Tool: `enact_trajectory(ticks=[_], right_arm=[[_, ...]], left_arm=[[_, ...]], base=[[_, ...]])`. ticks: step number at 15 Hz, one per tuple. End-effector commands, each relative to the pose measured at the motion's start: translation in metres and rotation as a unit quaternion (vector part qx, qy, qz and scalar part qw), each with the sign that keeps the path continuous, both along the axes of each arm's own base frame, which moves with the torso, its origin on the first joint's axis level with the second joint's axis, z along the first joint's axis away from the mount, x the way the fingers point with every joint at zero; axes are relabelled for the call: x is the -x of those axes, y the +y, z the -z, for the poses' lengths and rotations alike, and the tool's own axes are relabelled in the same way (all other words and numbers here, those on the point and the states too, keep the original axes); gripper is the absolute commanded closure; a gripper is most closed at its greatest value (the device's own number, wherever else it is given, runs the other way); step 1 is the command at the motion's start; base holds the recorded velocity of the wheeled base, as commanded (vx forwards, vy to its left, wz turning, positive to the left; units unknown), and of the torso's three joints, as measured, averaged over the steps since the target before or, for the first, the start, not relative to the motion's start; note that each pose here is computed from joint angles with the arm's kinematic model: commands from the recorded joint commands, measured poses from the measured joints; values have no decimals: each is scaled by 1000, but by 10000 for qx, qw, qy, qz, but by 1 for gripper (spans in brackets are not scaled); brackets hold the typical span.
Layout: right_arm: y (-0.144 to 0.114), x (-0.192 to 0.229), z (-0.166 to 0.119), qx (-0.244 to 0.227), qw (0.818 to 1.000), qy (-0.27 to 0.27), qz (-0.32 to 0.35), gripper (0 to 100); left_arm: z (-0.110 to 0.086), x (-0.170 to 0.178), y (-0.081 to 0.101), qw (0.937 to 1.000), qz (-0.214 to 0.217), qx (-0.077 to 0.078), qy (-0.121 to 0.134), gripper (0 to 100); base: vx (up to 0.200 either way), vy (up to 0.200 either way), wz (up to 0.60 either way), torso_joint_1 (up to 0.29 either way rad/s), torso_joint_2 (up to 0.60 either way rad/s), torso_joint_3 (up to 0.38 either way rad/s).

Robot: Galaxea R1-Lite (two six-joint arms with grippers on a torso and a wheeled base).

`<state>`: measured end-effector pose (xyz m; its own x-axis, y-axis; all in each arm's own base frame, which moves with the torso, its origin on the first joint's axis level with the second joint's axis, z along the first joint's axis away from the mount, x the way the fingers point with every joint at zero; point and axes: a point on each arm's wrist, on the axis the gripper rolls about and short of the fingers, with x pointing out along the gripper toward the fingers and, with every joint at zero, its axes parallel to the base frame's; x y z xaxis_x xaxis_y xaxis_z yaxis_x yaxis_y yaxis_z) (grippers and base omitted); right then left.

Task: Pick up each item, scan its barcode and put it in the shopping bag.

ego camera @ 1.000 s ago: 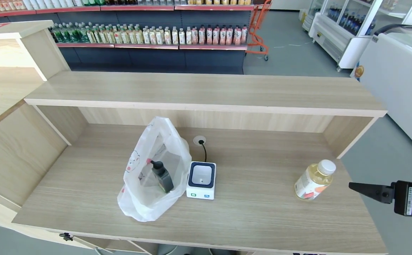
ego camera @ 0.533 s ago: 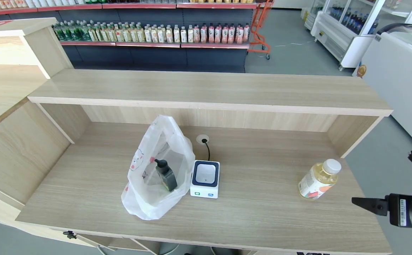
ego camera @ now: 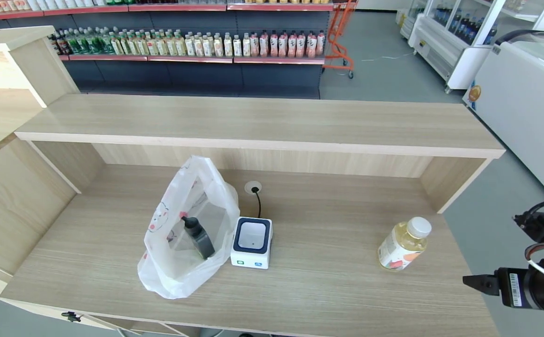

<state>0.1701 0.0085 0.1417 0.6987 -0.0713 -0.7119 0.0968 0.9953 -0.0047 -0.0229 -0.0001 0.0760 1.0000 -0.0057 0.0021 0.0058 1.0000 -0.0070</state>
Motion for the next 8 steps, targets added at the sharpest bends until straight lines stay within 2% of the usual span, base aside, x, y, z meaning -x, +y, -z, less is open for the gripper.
enact_trajectory(ticks=[1, 3, 4, 6, 8], right_arm=[[3, -8, 11, -208, 9993, 214, -245, 0], [11, -17, 19, -369, 9975, 80, -601, 0], [13, -27, 31, -301, 9974, 33, -661, 0], [14, -38, 55, 121, 9966, -114, -810, 0], [19, -49, 81, 191, 9942, -427, -972, 0]], left_arm=[[0, 0, 0, 10000, 2, 3, -5, 0], [0, 0, 0, 10000, 2, 3, -5, 0], [0, 0, 0, 10000, 2, 3, -5, 0], [0, 0, 0, 10000, 2, 3, -5, 0], [0, 0, 0, 10000, 2, 3, -5, 0]], base=[[0, 0, 0, 0, 0, 0], [0, 0, 0, 0, 0, 0], [0, 0, 0, 0, 0, 0], [0, 0, 0, 0, 0, 0], [0, 0, 0, 0, 0, 0]])
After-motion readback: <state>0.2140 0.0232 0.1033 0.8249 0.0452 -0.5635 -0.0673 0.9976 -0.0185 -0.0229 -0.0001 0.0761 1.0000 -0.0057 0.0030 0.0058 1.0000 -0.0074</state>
